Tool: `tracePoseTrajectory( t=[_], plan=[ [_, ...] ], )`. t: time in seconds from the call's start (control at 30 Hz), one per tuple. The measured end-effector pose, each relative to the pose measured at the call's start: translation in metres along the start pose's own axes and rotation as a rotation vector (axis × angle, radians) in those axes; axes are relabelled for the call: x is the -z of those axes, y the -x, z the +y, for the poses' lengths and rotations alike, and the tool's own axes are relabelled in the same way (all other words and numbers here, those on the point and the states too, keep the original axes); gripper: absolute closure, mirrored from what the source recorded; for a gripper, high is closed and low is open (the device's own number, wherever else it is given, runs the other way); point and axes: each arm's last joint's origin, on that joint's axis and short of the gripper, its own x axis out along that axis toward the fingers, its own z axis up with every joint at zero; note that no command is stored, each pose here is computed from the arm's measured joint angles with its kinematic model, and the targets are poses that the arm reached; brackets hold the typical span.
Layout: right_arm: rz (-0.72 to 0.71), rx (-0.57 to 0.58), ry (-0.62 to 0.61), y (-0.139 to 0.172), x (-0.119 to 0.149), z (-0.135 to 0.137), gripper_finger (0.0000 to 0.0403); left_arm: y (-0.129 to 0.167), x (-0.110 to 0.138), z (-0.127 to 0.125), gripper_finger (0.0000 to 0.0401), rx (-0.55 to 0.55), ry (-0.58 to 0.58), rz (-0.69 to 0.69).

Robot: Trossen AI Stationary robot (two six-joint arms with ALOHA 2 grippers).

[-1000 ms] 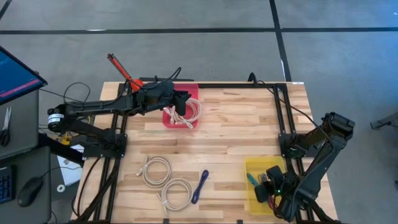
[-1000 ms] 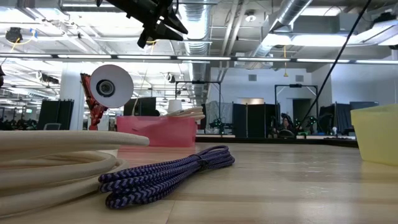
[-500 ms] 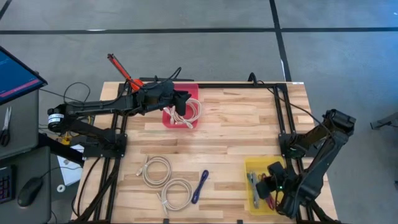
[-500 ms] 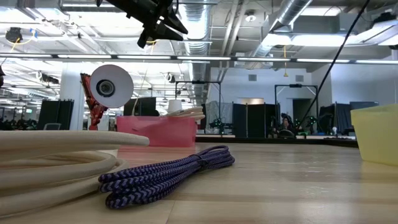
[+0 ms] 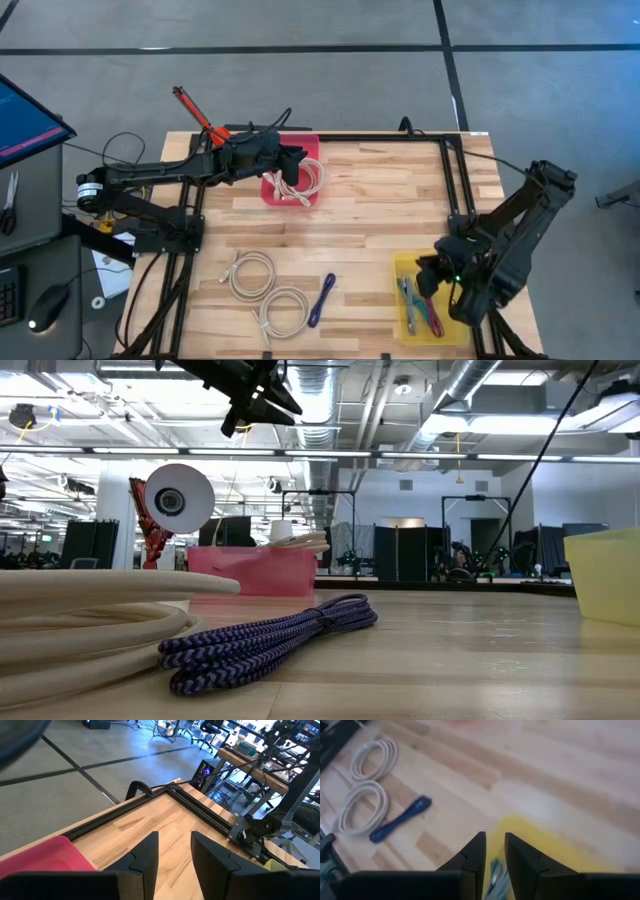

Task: Pick & Place USB Port
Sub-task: Put the HDMI cable into the red bin

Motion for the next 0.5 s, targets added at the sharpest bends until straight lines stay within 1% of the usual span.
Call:
tracePoseTrajectory(
  t=[0.13,0.3,0.5],
  plan=[
    [-0.048,0.005,0.094,-0.003,-0.020,-0.001,0.0339,0.000,0.000,0.000,0.0288,0.000,0.000,-0.001],
    [-0.074,0.029,0.198,-0.006,-0.044,-0.006,0.0339,0.001,0.001,-0.004,0.0288,0.014,-0.004,0.003],
    [-0.126,0.051,0.277,-0.008,-0.071,-0.012,0.0339,0.003,0.004,-0.010,0.0288,0.037,-0.010,0.011]
  ],
)
